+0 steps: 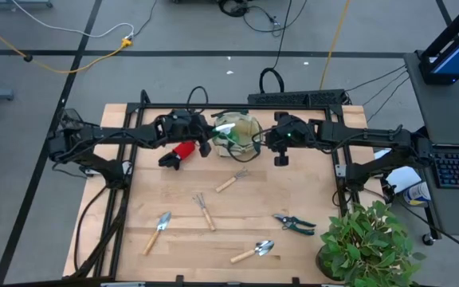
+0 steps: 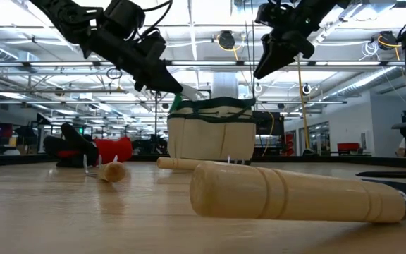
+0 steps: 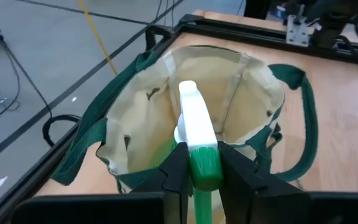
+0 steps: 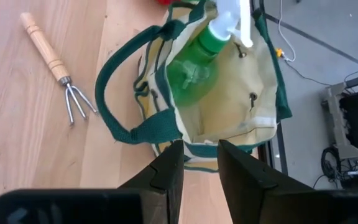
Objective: Pick & Place Garden tools in Gardening bag
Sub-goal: Put the green spray bottle into the gardening bag, then put the black gloves into the gardening bag
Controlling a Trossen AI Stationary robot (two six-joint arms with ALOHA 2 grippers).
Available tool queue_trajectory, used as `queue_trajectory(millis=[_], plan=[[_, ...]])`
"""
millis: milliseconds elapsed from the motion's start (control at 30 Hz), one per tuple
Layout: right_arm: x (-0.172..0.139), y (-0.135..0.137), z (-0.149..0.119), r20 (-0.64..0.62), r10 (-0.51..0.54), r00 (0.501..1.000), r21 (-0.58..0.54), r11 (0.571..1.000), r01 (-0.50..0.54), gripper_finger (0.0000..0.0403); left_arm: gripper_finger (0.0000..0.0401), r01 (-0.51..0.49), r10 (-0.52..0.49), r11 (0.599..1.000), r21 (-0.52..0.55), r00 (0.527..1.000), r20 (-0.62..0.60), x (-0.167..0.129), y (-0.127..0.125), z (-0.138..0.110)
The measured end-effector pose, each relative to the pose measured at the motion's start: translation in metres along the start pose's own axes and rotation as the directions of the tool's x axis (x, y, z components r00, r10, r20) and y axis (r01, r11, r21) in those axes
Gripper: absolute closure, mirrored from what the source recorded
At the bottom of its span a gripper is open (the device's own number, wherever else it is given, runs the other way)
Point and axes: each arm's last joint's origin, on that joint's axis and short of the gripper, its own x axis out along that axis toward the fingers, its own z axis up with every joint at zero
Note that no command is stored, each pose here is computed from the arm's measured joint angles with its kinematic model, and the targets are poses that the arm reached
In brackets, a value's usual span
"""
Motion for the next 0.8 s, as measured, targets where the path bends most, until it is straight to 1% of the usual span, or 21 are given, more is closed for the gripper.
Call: queue_trajectory(millis=[233, 333, 467, 567, 700, 800], plan=[[0.0, 0.0, 0.001, 0.008, -0.004, 1.0, -0.004, 1.0, 0.004, 0.0314, 0.0335, 0.006, -0.006, 1.0, -0.006, 0.998, -0.057, 0.003, 0.0, -0.007], [0.0, 0.0, 0.001, 0.008, -0.004, 1.0, -0.006, 1.0, 0.004, 0.0314, 0.0316, 0.006, -0.006, 1.0, -0.003, 0.998, -0.058, 0.002, 0.0, -0.007], [0.0, 0.0, 0.001, 0.008, -0.001, 1.0, -0.006, 1.0, 0.001, 0.0314, 0.0283, 0.005, -0.002, 0.999, 0.047, 0.999, -0.054, 0.003, 0.0, -0.006], [0.0, 0.0, 0.001, 0.009, 0.001, 1.0, -0.006, 1.0, -0.001, 0.0314, 0.026, 0.006, -0.003, 0.999, 0.048, 0.999, -0.054, 0.003, -0.001, -0.006], [0.0, 0.002, 0.003, 0.057, 0.086, 0.995, -0.008, 0.996, -0.085, 0.0314, 0.0231, -0.003, 0.008, 0.998, 0.066, 0.998, -0.068, -0.001, 0.0, -0.006], [-0.001, 0.004, 0.007, 0.115, 0.142, 0.983, 0.001, 0.99, -0.143, 0.0313, 0.0214, -0.059, 0.066, 0.993, 0.103, 0.996, -0.062, -0.01, -0.001, -0.002]])
